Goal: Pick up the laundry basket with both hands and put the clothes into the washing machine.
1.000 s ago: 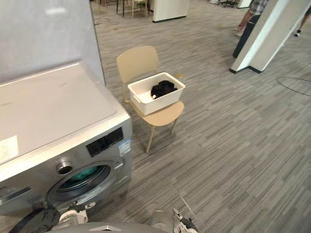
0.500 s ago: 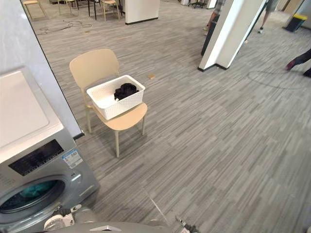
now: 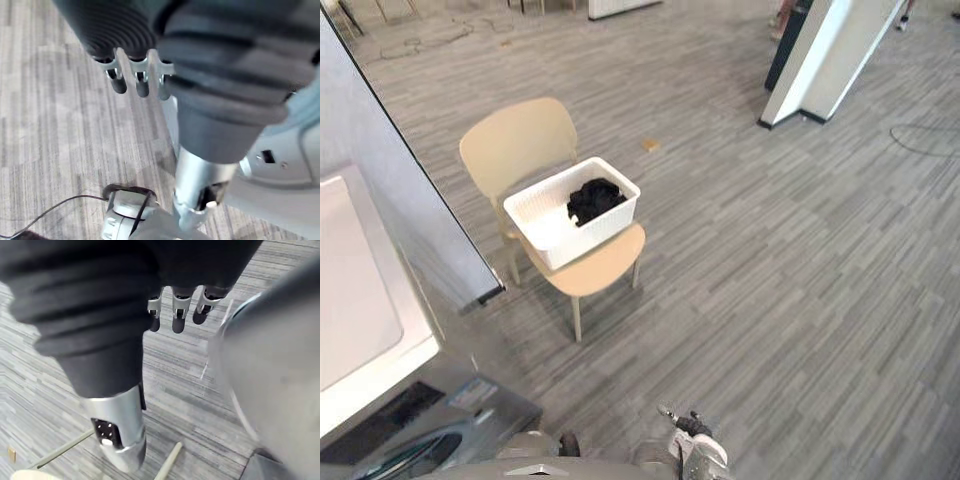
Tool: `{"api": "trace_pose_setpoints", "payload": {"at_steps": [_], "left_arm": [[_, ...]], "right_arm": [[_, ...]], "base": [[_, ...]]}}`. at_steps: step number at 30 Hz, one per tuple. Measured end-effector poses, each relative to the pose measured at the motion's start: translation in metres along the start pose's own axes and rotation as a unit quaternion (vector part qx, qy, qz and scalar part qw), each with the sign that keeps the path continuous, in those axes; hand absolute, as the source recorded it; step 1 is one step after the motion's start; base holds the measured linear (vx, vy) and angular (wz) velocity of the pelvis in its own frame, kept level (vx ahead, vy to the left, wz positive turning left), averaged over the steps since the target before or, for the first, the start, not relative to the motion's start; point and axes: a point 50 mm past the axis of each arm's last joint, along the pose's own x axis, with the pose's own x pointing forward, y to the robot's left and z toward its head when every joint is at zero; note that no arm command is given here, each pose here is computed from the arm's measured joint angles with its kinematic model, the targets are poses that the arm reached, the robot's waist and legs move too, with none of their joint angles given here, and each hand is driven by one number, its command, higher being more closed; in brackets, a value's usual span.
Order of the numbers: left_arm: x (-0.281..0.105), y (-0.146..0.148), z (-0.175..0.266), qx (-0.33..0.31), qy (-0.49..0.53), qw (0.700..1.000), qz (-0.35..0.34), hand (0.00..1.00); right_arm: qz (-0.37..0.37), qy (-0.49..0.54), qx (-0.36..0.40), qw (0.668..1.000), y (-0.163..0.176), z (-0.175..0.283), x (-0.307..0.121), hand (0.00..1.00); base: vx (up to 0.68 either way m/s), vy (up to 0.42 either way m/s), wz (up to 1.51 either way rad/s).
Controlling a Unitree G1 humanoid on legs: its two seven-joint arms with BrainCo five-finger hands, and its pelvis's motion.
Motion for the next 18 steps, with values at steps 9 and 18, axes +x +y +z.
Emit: {"api": "trace_pose_setpoints", "payload": {"at_steps": [9,18], "left_arm": [[-0.005,-0.033,0.05,-0.047,-0.077,0.995,-0.036,0.0],[-0.007,-0.034,0.038,-0.082,-0.068,0.994,-0.03,0.0]], "right_arm": [[-0.076,0.028,0.084,0.993,-0.045,-0.028,-0.011,0.0],[-0.106,0.053,0.076,0.99,-0.068,-0.038,-0.017,0.0]], "base": [[0.26,-0.273,0.95],[0.26,-0.543,0.88]]}}
